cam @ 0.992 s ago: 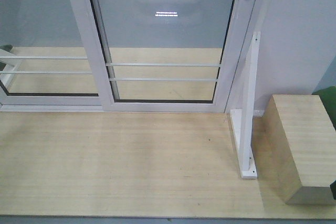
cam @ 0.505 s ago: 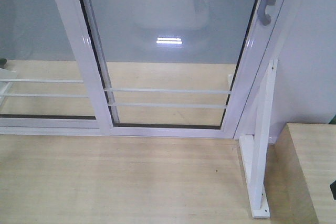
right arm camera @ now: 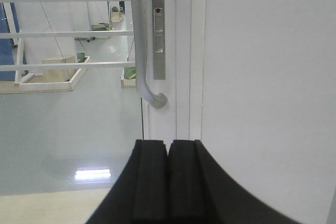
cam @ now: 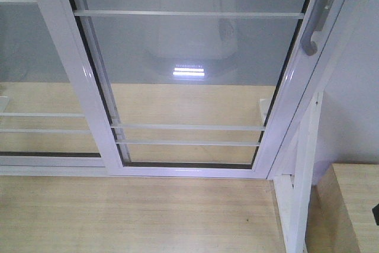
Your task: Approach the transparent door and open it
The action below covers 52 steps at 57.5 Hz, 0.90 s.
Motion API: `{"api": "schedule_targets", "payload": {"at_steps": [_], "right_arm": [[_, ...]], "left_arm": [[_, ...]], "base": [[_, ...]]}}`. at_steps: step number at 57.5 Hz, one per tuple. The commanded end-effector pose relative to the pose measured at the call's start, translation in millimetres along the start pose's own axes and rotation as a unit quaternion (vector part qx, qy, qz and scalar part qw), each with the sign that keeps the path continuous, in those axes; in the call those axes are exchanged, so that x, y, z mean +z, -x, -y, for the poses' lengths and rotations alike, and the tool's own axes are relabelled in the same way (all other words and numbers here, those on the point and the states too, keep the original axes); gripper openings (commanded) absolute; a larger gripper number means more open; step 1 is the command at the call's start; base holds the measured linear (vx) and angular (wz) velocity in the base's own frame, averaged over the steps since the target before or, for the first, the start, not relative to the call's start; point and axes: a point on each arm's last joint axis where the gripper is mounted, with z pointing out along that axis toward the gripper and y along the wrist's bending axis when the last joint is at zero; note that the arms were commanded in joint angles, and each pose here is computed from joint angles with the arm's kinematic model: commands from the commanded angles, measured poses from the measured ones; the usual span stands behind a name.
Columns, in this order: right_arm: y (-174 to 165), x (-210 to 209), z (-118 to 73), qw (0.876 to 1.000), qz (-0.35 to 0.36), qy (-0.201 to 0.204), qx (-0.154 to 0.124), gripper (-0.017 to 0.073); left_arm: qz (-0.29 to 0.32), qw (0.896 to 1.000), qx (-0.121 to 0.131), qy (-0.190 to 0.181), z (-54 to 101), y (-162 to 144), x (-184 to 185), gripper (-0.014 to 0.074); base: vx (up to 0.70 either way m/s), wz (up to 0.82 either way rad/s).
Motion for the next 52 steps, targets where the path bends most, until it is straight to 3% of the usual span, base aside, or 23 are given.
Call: {"api": "schedule_targets", "payload": {"at_steps": [1,52], "right_arm": [[6.4,-1.2,-0.1,0.999,0.045,0.000,-0.005,-0.0006],[4.6,1.7,0.7,1.000,0.026,-0.006,-0.004,-0.0006]], "left_arm": [[0.035,0.999,-0.005,-0.001,0.3,2.4,-0.2,-0.0006],[0.006,1.000,-0.005,-0.001,0.3,-0.3,2.8,-0.0006]], "base": [[0.17,-0.03],[0.07,-0.01]]}}
